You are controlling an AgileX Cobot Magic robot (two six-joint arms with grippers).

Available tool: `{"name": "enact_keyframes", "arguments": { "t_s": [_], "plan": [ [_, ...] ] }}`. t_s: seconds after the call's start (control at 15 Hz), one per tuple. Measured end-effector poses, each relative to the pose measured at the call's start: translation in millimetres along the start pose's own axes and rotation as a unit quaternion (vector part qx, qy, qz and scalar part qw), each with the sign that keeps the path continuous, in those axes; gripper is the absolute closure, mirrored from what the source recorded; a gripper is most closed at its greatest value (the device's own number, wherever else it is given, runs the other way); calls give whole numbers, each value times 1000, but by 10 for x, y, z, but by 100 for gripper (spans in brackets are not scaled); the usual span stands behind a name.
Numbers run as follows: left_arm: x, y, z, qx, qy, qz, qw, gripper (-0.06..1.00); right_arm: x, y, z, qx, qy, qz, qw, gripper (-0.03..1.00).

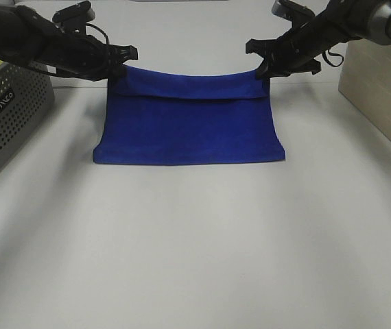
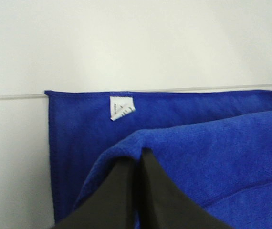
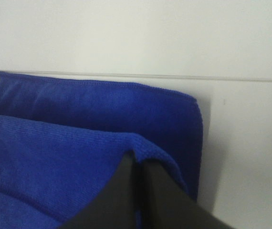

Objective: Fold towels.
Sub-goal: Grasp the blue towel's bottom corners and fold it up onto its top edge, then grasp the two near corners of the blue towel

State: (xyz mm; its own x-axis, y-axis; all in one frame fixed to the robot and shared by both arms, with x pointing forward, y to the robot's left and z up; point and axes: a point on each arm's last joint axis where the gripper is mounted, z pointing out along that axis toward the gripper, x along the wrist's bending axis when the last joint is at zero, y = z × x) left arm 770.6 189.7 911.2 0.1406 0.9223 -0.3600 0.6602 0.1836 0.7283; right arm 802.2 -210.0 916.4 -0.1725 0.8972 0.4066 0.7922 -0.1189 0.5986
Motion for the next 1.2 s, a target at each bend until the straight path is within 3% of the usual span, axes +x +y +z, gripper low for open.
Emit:
{"name": "enact_keyframes", "arguments": {
  "t_s": [0.2, 0.27, 0.33, 0.47, 0.53, 0.67, 1.0, 1.07, 1.2],
  "plan": [
    [56, -24, 51, -13, 16, 25, 999, 92, -42, -19, 70, -6, -4, 1, 1000, 96],
    [68, -25, 60, -17, 21, 36, 999, 86, -46, -20, 74, -7, -5, 0, 1000, 90],
    [76, -6, 63, -31, 29, 43, 998, 62, -48, -12, 73, -12, -6, 1, 1000, 63],
    [93, 22, 60, -46, 39, 44, 997, 37, -49, -28, 70, -2, -8, 0, 1000, 35],
    [107, 30, 57, -48, 43, 47, 997, 31, -47, -38, 54, 9, -12, -4, 1000, 28],
    [135, -10, 51, -18, 30, 59, 998, 28, -8, -38, -47, 41, -18, -22, 999, 24],
    [184, -248, -22, 137, -36, 45, 989, 29, -76, -154, -255, 157, 0, 9, 988, 23],
    [197, -312, -58, 181, -42, -1, 983, 29, -124, -194, -299, 187, 2, 30, 982, 23],
    [228, -366, -89, 217, -30, -37, 975, 29, -166, -225, -338, 210, 4, 40, 977, 23]
  ]
}}
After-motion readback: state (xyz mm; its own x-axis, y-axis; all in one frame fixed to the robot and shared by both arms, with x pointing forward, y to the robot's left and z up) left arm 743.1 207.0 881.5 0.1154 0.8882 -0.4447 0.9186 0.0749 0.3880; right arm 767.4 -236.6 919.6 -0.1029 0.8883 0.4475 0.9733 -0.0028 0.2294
